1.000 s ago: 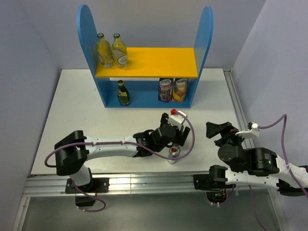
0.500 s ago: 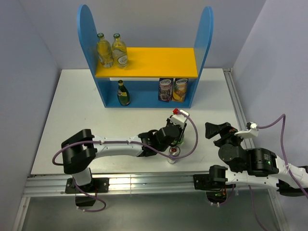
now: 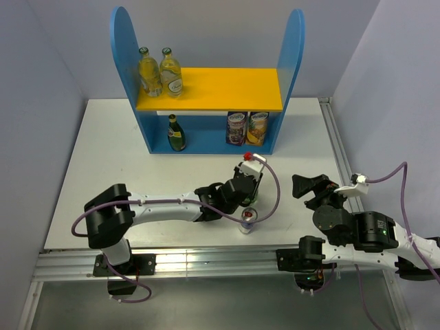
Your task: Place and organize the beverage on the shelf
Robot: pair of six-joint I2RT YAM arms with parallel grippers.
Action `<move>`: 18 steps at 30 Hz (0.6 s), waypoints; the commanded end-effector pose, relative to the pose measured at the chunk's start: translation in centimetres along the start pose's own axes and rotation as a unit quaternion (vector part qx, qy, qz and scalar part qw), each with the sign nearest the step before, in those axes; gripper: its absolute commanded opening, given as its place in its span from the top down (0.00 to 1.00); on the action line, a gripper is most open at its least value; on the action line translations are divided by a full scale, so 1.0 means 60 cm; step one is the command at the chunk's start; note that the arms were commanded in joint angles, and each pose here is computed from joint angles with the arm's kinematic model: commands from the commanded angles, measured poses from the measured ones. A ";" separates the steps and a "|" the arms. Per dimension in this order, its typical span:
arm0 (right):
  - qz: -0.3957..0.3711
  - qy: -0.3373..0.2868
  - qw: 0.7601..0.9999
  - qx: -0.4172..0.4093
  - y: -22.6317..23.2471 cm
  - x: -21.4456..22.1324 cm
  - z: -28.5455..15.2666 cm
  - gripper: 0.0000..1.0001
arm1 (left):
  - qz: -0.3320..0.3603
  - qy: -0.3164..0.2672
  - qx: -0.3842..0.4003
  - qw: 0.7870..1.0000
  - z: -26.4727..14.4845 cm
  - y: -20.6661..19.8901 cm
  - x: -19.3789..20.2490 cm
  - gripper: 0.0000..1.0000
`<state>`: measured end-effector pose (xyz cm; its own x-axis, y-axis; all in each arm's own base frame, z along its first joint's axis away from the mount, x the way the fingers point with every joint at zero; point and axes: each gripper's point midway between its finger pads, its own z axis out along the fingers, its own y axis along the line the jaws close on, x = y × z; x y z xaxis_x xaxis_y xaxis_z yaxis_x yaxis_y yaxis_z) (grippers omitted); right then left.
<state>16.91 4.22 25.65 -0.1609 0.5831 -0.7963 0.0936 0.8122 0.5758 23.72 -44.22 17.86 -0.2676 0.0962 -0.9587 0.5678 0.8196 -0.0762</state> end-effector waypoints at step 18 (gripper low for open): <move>-0.014 -0.003 1.000 -0.012 0.012 0.018 0.007 0.01 | -0.056 -0.118 -0.112 0.985 -0.007 0.289 -0.246 1.00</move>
<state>17.01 5.57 24.81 -0.1837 0.5411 -0.8207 0.0623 0.8396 0.5396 35.24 -31.43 21.35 -0.2901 0.0532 -0.9555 0.3325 0.9418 -0.0485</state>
